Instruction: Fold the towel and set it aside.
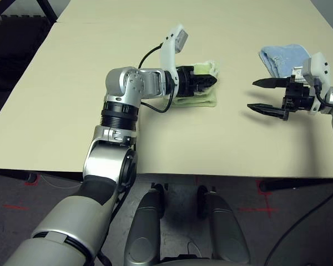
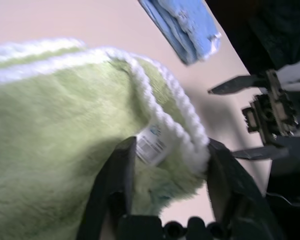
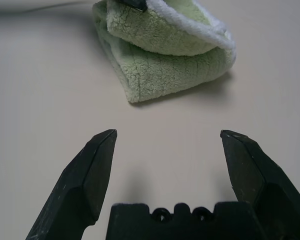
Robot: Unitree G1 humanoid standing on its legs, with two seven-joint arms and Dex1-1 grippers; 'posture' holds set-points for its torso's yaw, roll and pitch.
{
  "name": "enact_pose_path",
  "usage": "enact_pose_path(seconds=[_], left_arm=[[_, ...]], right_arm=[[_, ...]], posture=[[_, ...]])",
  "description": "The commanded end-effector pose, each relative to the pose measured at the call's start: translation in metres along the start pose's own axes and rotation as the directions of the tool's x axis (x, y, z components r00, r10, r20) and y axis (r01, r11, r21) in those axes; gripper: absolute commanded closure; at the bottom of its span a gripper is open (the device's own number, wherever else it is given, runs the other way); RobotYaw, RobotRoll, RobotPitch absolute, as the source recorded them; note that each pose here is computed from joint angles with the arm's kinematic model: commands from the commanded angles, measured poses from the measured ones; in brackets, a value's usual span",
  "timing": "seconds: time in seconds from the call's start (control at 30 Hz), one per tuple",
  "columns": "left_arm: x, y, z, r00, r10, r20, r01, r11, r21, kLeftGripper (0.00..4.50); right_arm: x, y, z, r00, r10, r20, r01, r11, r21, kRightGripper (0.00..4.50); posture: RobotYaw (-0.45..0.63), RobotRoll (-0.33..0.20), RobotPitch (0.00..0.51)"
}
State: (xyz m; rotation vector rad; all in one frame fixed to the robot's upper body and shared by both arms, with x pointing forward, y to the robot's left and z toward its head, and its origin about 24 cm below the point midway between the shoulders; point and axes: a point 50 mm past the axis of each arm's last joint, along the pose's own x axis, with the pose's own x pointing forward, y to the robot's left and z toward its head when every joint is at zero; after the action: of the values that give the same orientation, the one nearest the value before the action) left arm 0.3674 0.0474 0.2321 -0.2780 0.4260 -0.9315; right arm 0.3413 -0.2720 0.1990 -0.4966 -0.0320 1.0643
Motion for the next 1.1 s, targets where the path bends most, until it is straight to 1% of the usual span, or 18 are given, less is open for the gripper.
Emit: enact_pose_path(seconds=[0.03, 0.07, 0.1, 0.23, 0.33, 0.47, 0.57, 0.63, 0.7, 0.77, 0.83, 0.9, 1.0, 1.1], left_arm=[[0.004, 0.002, -0.006, 1.000, 0.006, -0.013, -0.006, 1.000, -0.009, 0.68], [0.003, 0.000, -0.006, 1.000, -0.005, -0.013, 0.005, 1.000, -0.014, 0.24], [0.002, -0.001, -0.005, 1.000, -0.015, -0.009, 0.015, 1.000, -0.027, 0.02], [0.001, -0.006, -0.001, 0.998, -0.055, 0.015, 0.056, 0.996, -0.068, 0.02], [0.004, -0.013, -0.002, 0.995, -0.093, 0.031, 0.096, 0.990, -0.104, 0.02], [0.009, -0.018, -0.003, 0.992, -0.115, 0.046, 0.119, 0.988, -0.101, 0.02], [0.002, -0.016, 0.001, 0.987, -0.155, 0.043, 0.155, 0.988, -0.002, 0.02], [-0.010, -0.011, 0.006, 0.980, -0.195, 0.044, 0.188, 0.975, 0.120, 0.02], [-0.023, -0.004, 0.011, 0.971, -0.235, 0.039, 0.221, 0.950, 0.222, 0.02], [-0.038, 0.007, 0.012, 0.964, -0.266, 0.006, 0.244, 0.895, 0.373, 0.02], [-0.054, 0.020, 0.013, 0.961, -0.276, -0.026, 0.250, 0.821, 0.513, 0.02], [-0.067, 0.032, 0.015, 0.962, -0.271, -0.019, 0.233, 0.790, 0.567, 0.02], [-0.080, 0.044, 0.012, 0.956, -0.292, -0.042, 0.244, 0.700, 0.671, 0.02], [-0.088, 0.053, 0.006, 0.950, -0.304, -0.075, 0.265, 0.654, 0.709, 0.02]], right_arm=[[-0.005, -0.002, 0.002, 1.000, -0.021, 0.003, 0.021, 1.000, -0.015, 0.00], [-0.005, -0.002, 0.002, 1.000, -0.021, 0.003, 0.021, 1.000, -0.015, 0.00], [-0.005, -0.002, 0.002, 1.000, -0.022, 0.002, 0.022, 1.000, -0.015, 0.00], [-0.005, -0.003, 0.002, 1.000, -0.025, 0.002, 0.025, 1.000, -0.016, 0.00], [-0.003, -0.004, 0.003, 1.000, -0.028, 0.004, 0.028, 0.999, -0.019, 0.00], [-0.001, -0.004, 0.004, 1.000, -0.027, 0.016, 0.027, 0.999, -0.022, 0.00], [0.001, -0.006, 0.008, 0.998, -0.040, 0.054, 0.040, 0.999, -0.006, 0.00], [0.004, -0.008, 0.012, 0.992, -0.062, 0.108, 0.058, 0.998, 0.036, 0.00], [0.007, -0.007, 0.013, 0.991, -0.048, 0.126, 0.042, 0.998, 0.048, 0.00], [0.009, -0.005, 0.013, 0.991, -0.022, 0.130, 0.016, 0.999, 0.048, 0.00], [0.011, -0.004, 0.015, 0.989, -0.007, 0.148, -0.001, 0.998, 0.056, 0.00], [0.011, -0.004, 0.016, 0.987, 0.000, 0.162, -0.009, 0.998, 0.059, 0.00], [0.012, -0.003, 0.018, 0.984, 0.010, 0.177, -0.022, 0.998, 0.065, 0.00], [0.015, -0.002, 0.018, 0.981, 0.028, 0.193, -0.045, 0.996, 0.081, 0.00]], posture=[[0.03, 0.000, 0.242], [0.03, 0.000, 0.242], [0.04, 0.000, 0.241], [0.04, 0.000, 0.242], [0.05, 0.000, 0.242], [0.04, 0.000, 0.241], [0.04, 0.000, 0.241], [0.04, 0.000, 0.241], [0.04, 0.000, 0.241], [0.05, 0.000, 0.245], [0.05, 0.000, 0.247], [0.05, 0.000, 0.247], [0.05, 0.000, 0.248], [0.05, 0.000, 0.248]])
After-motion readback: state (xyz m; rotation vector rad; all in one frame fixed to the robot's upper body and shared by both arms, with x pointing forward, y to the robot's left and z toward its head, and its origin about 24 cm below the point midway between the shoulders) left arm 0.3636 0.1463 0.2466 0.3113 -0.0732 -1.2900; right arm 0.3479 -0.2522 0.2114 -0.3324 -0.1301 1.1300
